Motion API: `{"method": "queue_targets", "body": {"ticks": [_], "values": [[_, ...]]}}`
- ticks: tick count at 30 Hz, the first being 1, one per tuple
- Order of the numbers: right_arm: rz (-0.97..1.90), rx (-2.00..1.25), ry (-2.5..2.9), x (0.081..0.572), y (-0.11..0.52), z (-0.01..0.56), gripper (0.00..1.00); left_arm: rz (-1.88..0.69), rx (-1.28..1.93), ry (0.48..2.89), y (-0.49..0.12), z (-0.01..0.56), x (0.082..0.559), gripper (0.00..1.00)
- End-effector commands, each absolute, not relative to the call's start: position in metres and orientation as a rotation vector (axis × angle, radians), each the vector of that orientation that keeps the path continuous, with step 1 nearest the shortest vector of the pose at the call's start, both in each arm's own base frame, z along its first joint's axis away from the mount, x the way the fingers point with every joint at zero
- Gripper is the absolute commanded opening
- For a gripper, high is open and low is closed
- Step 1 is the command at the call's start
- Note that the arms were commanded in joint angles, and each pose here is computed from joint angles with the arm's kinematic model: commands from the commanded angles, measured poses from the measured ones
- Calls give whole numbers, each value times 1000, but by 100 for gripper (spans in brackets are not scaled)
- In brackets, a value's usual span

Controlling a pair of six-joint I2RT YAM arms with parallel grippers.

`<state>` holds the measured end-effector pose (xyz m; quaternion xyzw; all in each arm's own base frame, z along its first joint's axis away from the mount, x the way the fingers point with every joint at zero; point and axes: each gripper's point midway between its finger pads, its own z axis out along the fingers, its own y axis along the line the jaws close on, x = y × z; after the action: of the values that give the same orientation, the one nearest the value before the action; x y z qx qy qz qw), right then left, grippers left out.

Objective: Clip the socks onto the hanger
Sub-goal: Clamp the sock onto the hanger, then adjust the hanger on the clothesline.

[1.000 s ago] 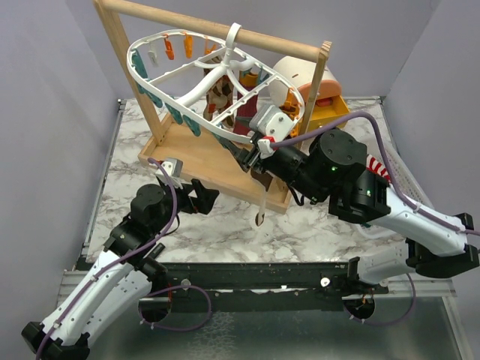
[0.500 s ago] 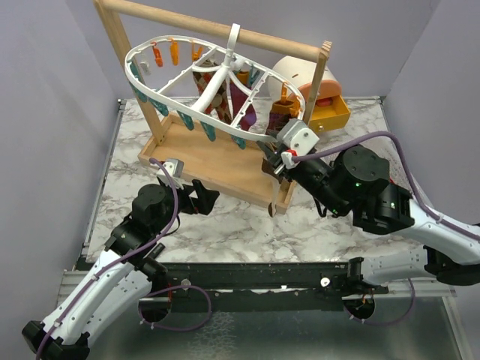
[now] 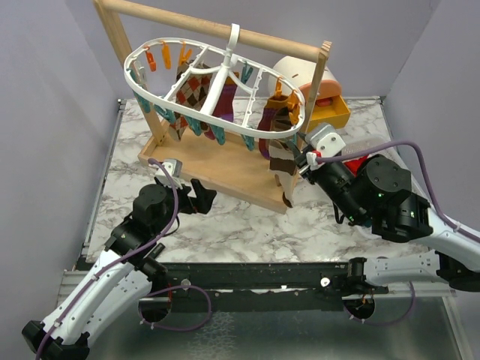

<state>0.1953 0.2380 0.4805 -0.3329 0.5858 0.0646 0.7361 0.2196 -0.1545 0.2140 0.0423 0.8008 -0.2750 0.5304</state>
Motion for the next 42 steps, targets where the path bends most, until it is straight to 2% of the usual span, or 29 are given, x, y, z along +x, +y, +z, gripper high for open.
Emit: {"method": "queue_targets", "body": {"ticks": [1,4,6,9,12,16,21,31,37,40,42], "values": [[81,-707,1333,198,217,468,34,-560,22,1912,-136,215,226,98],[139,-697,1340,193,214,471,38,-491,-28,1889,-122,221,229,98],[209,-697,1348,186,216,476,47,-436,-62,1859,-109,229,230,98],[326,-610,1363,181,216,488,67,-325,-120,1797,-85,245,233,98],[472,-514,1346,176,227,511,76,-249,-150,1740,-71,264,237,99],[573,-383,1315,181,247,555,78,-254,-123,1746,-81,272,248,99],[399,-144,1331,211,232,582,78,-281,-104,1816,-96,254,257,99],[235,62,1358,222,176,549,80,-273,-82,1844,-95,232,252,99],[166,82,1386,239,167,536,81,-280,-78,1877,-100,222,253,99],[229,64,1394,248,170,533,81,-284,-77,1893,-102,219,254,99],[400,-69,1320,236,194,544,81,-287,-76,1894,-102,218,253,99]]}}
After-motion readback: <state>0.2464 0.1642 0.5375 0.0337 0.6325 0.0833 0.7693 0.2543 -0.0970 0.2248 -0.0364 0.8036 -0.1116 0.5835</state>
